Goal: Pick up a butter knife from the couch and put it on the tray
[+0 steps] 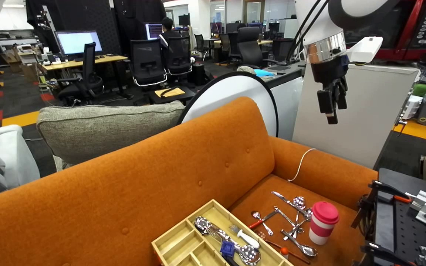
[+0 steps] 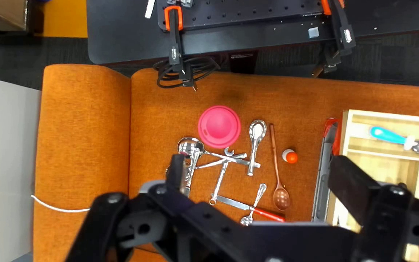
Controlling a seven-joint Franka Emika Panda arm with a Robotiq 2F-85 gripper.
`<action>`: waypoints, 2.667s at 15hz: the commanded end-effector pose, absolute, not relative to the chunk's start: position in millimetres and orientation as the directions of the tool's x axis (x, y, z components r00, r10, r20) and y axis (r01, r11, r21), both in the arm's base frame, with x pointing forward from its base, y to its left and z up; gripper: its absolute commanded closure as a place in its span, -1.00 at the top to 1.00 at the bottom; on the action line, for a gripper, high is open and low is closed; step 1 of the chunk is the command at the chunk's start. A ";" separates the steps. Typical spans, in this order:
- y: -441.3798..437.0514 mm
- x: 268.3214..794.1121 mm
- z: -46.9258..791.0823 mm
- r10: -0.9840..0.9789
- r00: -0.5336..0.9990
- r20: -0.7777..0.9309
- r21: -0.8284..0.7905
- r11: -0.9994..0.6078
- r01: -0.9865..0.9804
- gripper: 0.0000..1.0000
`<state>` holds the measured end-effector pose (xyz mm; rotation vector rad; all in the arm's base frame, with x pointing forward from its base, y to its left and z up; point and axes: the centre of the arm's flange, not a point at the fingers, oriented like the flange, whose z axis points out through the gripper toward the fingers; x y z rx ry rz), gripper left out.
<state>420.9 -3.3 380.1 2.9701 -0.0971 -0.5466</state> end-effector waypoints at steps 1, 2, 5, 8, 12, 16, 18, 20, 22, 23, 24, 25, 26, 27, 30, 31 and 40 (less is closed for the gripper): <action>-2.8 423.4 375.4 -0.089 0.933 -0.349 0.123 -0.991 -0.049 1.00; -1.8 427.6 366.5 -0.103 0.935 -0.341 0.108 -0.992 -0.070 1.00; 6.3 445.3 327.1 -0.124 0.941 -0.315 0.038 -0.992 -0.118 1.00; 10.9 463.8 271.8 -0.152 0.933 -0.327 0.031 -0.988 -0.150 1.00; 8.2 487.0 205.3 -0.215 0.899 -0.382 0.055 -0.976 -0.210 1.00; 6.8 476.1 191.7 -0.201 0.900 -0.388 0.068 -0.980 -0.189 1.00; 7.5 476.1 196.8 -0.199 0.903 -0.381 0.066 -0.980 -0.188 1.00; 7.5 476.3 200.8 -0.199 0.906 -0.374 0.065 -0.980 -0.189 1.00; 7.6 475.6 200.5 -0.199 0.905 -0.376 0.065 -0.980 -0.188 1.00; 10.9 478.6 196.5 -0.201 0.902 -0.381 0.054 -0.979 -0.195 1.00; 13.1 481.0 192.3 -0.198 0.902 -0.385 0.046 -0.980 -0.195 1.00; 15.7 487.2 183.5 -0.200 0.901 -0.386 0.024 -0.978 -0.207 1.00; 17.0 493.6 174.4 -0.220 0.898 -0.380 0.021 -0.973 -0.229 1.00; 16.1 500.8 164.3 -0.240 0.891 -0.385 0.012 -0.967 -0.255 1.00; 12.6 519.3 130.1 -0.301 0.869 -0.394 -0.031 -0.940 -0.340 1.00; 11.5 526.2 116.9 -0.324 0.857 -0.401 -0.042 -0.928 -0.370 1.00; -12.2 570.0 35.0 -0.460 0.754 -0.469 -0.007 -0.851 -0.524 1.00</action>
